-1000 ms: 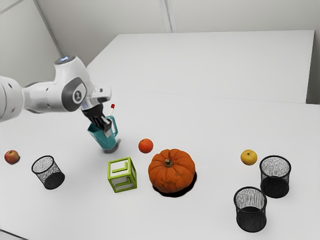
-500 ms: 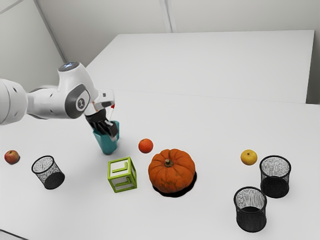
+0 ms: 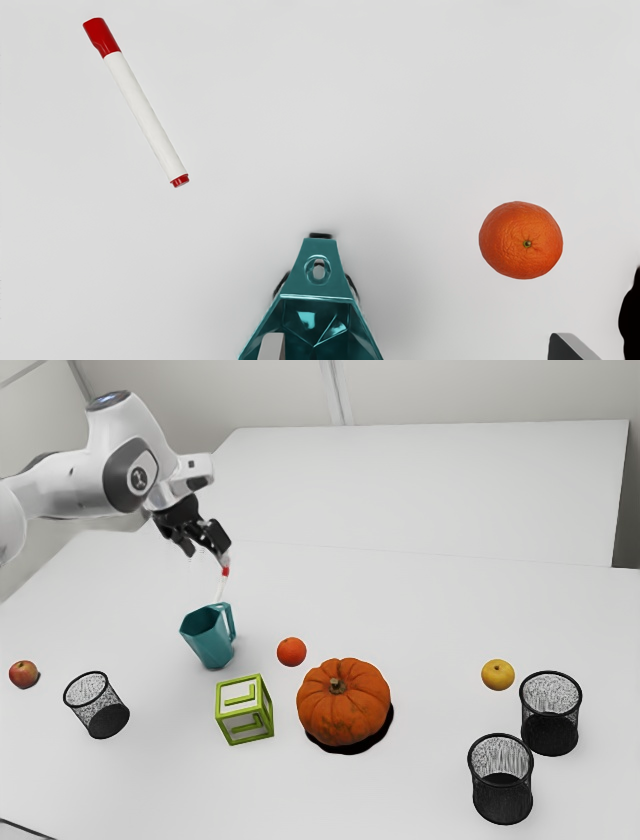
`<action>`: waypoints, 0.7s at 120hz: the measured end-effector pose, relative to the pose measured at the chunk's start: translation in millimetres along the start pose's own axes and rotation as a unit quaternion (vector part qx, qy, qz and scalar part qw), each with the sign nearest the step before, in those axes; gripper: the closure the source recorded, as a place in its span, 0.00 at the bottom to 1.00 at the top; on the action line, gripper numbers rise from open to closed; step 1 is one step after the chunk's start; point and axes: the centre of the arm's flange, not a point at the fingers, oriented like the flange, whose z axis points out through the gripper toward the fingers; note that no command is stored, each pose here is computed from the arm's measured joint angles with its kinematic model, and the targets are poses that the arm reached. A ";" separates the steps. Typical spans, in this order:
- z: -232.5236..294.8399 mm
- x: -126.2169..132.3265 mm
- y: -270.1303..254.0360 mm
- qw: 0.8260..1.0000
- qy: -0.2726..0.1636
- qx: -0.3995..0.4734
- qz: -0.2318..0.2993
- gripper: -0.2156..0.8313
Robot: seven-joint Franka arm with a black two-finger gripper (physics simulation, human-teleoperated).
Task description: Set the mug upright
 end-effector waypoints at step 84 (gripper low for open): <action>-124.4 18.8 33.5 0.999 -0.039 -0.026 0.021 0.21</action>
